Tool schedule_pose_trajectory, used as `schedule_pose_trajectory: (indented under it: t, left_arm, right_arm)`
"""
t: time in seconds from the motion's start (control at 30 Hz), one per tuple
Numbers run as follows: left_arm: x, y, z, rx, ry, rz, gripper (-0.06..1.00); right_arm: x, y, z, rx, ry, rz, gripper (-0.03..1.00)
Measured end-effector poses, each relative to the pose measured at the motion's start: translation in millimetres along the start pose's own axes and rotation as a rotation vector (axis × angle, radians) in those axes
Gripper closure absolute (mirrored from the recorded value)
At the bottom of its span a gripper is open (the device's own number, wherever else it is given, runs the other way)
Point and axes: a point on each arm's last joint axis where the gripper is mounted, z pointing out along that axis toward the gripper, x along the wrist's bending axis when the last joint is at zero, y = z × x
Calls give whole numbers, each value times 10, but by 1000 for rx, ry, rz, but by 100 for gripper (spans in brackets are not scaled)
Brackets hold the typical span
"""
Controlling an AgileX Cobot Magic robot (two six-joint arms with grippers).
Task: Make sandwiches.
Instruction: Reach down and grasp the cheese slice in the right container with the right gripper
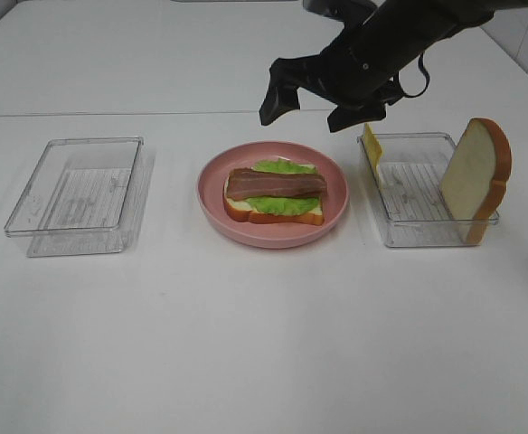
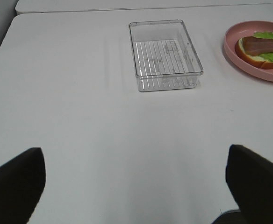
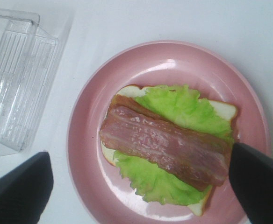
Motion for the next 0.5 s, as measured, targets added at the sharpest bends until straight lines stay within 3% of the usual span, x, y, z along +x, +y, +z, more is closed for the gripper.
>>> schedule_pose_trajectory:
  t: [0.3,0.5]
  left_arm:
    - [0,0,0,0,0,0,-5]
    - [0,0,0,0,0,0,-5]
  right_arm:
    - [124,126,-447,35,-43,17,1]
    - [-34,414,-667,123,-190,76,1]
